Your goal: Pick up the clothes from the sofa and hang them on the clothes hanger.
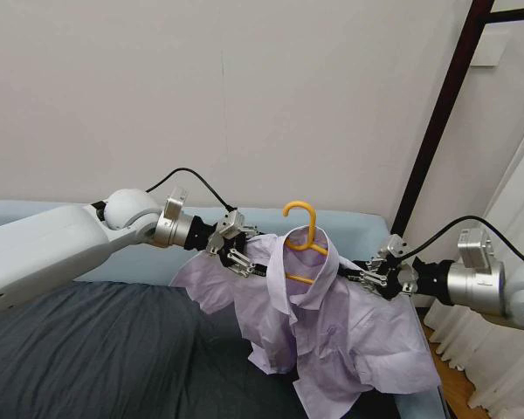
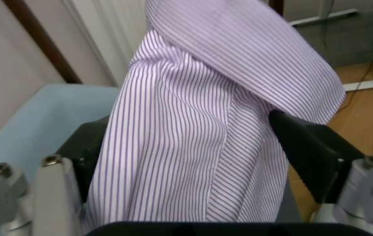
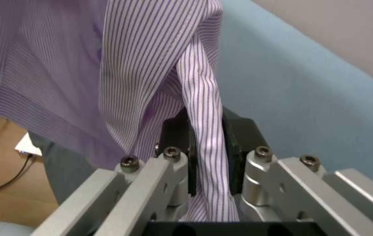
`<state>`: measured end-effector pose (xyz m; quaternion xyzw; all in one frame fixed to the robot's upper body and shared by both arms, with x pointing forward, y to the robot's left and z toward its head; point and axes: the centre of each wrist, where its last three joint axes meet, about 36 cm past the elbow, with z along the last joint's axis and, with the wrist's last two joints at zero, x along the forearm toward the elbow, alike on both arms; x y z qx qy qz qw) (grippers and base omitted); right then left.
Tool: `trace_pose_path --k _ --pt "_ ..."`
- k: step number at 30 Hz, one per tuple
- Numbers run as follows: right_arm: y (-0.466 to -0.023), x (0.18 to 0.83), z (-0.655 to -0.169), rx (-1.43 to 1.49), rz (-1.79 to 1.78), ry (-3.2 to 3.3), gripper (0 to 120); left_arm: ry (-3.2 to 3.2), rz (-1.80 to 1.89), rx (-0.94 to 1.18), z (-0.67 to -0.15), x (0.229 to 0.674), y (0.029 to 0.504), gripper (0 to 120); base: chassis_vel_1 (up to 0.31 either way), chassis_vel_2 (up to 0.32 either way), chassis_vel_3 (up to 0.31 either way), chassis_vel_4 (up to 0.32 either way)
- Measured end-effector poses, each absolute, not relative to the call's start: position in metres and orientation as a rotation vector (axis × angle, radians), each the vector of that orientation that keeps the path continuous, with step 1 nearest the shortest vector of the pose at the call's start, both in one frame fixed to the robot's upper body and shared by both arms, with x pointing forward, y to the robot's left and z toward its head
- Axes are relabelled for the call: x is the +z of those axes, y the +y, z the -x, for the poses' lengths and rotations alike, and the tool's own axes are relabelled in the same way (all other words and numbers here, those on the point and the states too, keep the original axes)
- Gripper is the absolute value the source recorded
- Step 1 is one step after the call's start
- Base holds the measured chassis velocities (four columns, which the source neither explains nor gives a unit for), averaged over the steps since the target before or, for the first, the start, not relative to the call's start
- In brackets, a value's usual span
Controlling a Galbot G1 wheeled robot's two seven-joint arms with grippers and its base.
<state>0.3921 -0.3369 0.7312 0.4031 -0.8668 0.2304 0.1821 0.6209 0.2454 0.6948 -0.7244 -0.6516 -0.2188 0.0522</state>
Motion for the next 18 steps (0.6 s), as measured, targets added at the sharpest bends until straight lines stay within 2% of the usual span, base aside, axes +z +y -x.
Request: trace_pose_path --k 3,13,18 --pt "-0.333 0.723 -0.393 0.617 -1.141 -2.458 7 -2.005 2.207 -0.648 -0.618 0.69 0.246 98 0.0 0.0 0.0 0.0" --pt "-0.326 0.679 -0.416 0.509 -1.183 -2.495 7 -2.073 2.144 -0.638 -0.601 0.671 0.272 100 0.0 0.0 0.0 0.0" --pt "-0.327 0.653 -0.452 0.473 -1.173 -2.491 7 -2.177 2.055 -0.628 -0.589 0.656 0.302 100 0.0 0.0 0.0 0.0"
